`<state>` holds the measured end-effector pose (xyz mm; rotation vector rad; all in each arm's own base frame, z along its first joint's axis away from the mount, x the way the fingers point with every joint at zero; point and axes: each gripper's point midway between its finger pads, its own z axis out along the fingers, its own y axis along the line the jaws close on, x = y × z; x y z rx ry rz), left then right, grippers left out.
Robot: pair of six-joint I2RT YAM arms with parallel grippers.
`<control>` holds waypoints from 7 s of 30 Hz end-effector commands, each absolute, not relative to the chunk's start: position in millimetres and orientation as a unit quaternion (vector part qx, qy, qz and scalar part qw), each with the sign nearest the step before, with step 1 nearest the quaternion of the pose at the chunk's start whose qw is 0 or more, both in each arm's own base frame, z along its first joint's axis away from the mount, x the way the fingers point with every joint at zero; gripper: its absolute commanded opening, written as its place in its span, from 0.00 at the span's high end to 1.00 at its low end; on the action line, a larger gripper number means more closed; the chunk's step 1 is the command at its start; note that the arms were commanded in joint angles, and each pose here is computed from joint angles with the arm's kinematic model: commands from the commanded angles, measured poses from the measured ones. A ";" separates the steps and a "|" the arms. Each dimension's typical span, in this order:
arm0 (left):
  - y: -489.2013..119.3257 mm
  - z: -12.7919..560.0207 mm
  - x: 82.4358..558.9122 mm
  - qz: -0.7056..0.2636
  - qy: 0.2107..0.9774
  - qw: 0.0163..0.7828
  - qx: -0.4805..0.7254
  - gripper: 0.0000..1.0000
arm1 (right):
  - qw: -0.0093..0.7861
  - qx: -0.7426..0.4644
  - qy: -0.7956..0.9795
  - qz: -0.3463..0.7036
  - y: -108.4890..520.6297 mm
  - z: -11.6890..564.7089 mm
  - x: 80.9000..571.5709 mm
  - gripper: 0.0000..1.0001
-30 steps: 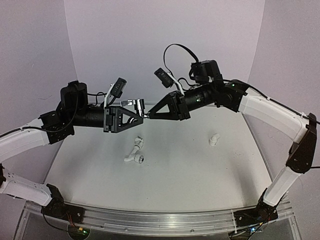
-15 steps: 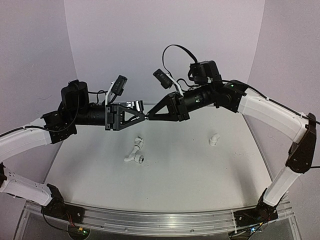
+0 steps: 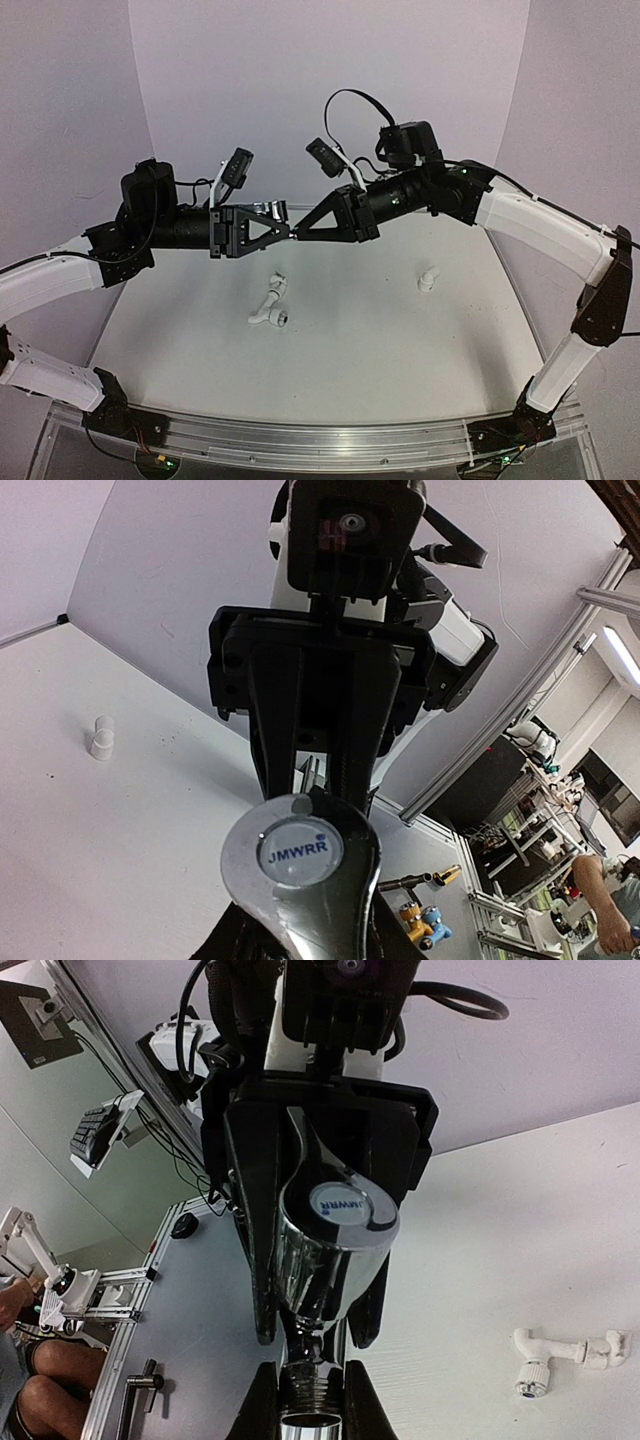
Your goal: Install the water faucets
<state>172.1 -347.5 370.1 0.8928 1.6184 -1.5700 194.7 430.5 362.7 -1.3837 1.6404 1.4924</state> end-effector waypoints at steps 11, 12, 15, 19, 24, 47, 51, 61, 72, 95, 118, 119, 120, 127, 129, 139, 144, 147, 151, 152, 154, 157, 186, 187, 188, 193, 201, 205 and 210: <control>-352.4 383.6 163.2 -0.623 0.598 0.338 0.373 1.00 | 0.293 -0.513 0.589 0.552 432.4 378.7 196.7 0.49; -351.5 382.6 164.6 -0.621 0.602 0.340 0.369 1.00 | 0.302 -0.511 0.592 0.544 431.0 379.8 200.3 0.30; -347.3 378.1 172.4 -0.607 0.625 0.351 0.344 1.00 | 0.340 -0.503 0.605 0.516 418.0 383.6 218.8 0.07; -340.2 374.8 177.5 -0.594 0.643 0.363 0.319 1.00 | 0.398 -0.486 0.639 0.443 389.5 377.4 257.7 0.02; -335.1 368.3 188.1 -0.570 0.673 0.370 0.294 1.00 | 0.429 -0.560 0.662 0.253 349.7 337.6 284.1 0.02; -360.7 333.7 176.4 -0.587 0.683 0.262 0.346 1.00 | 0.082 -0.763 0.614 -0.182 142.7 124.5 422.4 0.09; -359.4 331.8 176.8 -0.584 0.686 0.264 0.344 1.00 | 0.074 -0.785 0.592 -0.167 136.7 112.4 435.4 0.08; -359.9 325.7 183.7 -0.568 0.698 0.273 0.340 1.00 | 0.025 -0.812 0.566 -0.141 130.6 68.9 430.7 0.11; -362.0 325.0 187.0 -0.566 0.703 0.270 0.335 1.00 | -0.009 -0.818 0.561 -0.130 126.9 30.2 430.2 0.23; -359.7 331.0 192.2 -0.565 0.706 0.277 0.325 1.00 | 0.053 -0.799 0.588 -0.113 137.3 67.4 432.2 0.87; -345.8 437.4 206.8 -0.728 0.574 0.339 0.163 1.00 | 0.499 -0.738 0.413 0.190 301.7 396.7 268.8 1.00; -343.6 440.7 207.6 -0.730 0.566 0.349 0.157 1.00 | 0.514 -0.733 0.406 0.187 306.3 405.6 267.0 1.00; -341.5 444.1 208.6 -0.732 0.559 0.359 0.151 1.00 | 0.527 -0.726 0.400 0.185 311.5 414.0 264.3 1.00; -322.8 454.0 218.0 -0.741 0.511 0.426 0.089 1.00 | 0.655 -0.667 0.334 0.125 340.7 447.8 236.0 1.00; -314.6 458.6 219.6 -0.745 0.497 0.440 0.071 1.00 | 0.664 -0.668 0.319 0.106 344.8 444.4 225.6 1.00; -323.2 463.9 204.9 -0.774 0.470 0.414 0.093 1.00 | 0.725 -0.636 0.261 0.038 360.0 450.5 219.7 1.00; -326.6 463.3 199.5 -0.774 0.468 0.414 0.098 1.00 | 0.736 -0.630 0.245 0.031 371.1 452.8 214.5 1.00; -328.8 461.7 199.3 -0.773 0.471 0.413 0.098 1.00 | 0.740 -0.629 0.235 0.033 376.9 452.8 209.8 1.00; -332.9 460.4 198.0 -0.770 0.475 0.412 0.102 1.00 | 0.739 -0.636 0.222 0.034 385.3 450.5 203.0 1.00; -334.1 460.6 196.1 -0.770 0.475 0.412 0.104 1.00 | 0.738 -0.637 0.220 0.033 387.2 449.6 202.0 1.00; -337.0 460.2 192.6 -0.770 0.474 0.412 0.109 1.00 | 0.736 -0.640 0.219 0.028 390.8 446.9 202.0 1.00; -338.9 460.8 188.0 -0.771 0.471 0.413 0.114 1.00 | 0.734 -0.643 0.216 0.016 395.6 442.5 201.6 1.00; -359.6 442.3 172.6 -0.754 0.507 0.379 0.175 1.00 | 0.755 -0.616 0.224 0.003 404.9 448.3 199.5 1.00; -360.8 441.1 172.1 -0.752 0.509 0.378 0.179 1.00 | 0.755 -0.613 0.233 0.016 405.7 452.1 199.9 1.00; -361.6 440.4 171.9 -0.750 0.512 0.378 0.182 1.00 | 0.755 -0.610 0.241 0.028 406.5 456.5 200.1 1.00; -365.5 437.8 169.1 -0.747 0.510 0.377 0.199 1.00 | 0.752 -0.589 0.280 0.097 408.6 469.0 196.5 1.00; -369.4 436.3 166.9 -0.743 0.507 0.380 0.218 1.00 | 0.731 -0.541 0.365 0.199 410.4 477.9 199.6 1.00; -371.3 436.3 163.5 -0.736 0.506 0.382 0.236 1.00 | 0.692 -0.529 0.393 0.295 414.1 483.8 184.3 1.00; -370.1 436.2 158.5 -0.729 0.503 0.388 0.255 1.00 | 0.652 -0.501 0.426 0.377 415.9 493.5 174.8 1.00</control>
